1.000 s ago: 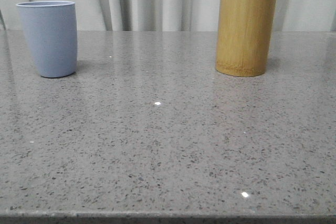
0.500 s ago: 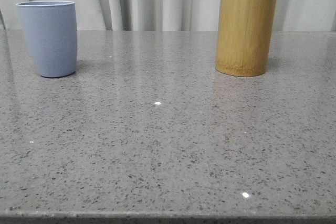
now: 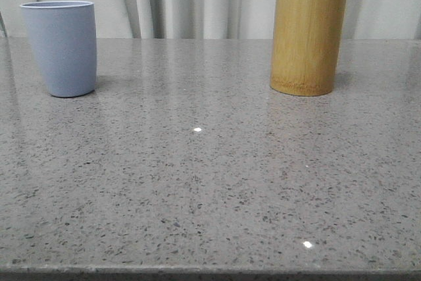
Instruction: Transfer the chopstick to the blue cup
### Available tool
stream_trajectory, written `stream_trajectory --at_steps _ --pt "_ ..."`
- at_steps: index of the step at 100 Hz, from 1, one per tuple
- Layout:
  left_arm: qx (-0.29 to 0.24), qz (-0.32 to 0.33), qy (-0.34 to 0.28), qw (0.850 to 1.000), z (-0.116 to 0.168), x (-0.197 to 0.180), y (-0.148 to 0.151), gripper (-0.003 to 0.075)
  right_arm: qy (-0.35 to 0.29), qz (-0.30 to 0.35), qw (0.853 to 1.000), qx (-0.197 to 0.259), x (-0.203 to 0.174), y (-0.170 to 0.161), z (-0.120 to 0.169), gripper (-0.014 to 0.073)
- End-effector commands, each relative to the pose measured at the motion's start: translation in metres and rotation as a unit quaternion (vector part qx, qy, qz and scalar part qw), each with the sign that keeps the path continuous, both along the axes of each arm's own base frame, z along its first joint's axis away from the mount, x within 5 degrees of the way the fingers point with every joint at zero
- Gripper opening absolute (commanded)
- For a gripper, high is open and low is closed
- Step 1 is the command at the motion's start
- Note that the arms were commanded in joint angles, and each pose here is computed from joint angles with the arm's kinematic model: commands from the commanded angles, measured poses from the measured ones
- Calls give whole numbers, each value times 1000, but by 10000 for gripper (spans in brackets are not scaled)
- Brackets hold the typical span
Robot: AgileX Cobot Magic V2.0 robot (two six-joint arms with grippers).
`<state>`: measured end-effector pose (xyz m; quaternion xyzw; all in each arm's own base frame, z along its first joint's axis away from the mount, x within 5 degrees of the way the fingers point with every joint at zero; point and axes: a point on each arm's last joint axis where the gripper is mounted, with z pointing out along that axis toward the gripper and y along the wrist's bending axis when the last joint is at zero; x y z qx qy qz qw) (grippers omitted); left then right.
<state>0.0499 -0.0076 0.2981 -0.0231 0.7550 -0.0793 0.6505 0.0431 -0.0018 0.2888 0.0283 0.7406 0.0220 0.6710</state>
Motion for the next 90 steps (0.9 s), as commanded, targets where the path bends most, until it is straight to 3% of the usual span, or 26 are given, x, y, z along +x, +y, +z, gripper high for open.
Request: stream_trajectory --at_steps 1,12,23,36,45,62,90 --pt "-11 1 -18 1000 30 7 0 -18 -12 -3 1000 -3 4 0 25 -94" --pt "-10 -1 -2 1000 48 17 -1 17 22 -5 1000 -2 10 0 37 -94" --pt "-10 -1 9 1000 60 30 -1 137 38 -6 999 -2 18 0 50 -64" --pt "-10 -1 20 1000 71 44 -1 293 44 -5 999 0 28 0 63 69" --pt "-7 -2 25 1000 77 52 -1 353 52 -3 999 4 36 1 69 188" --pt "2 -5 45 999 81 63 -2 380 72 0 997 14 50 2 79 362" --pt "2 -3 36 999 83 67 -1 377 72 1 997 14 59 2 81 367"
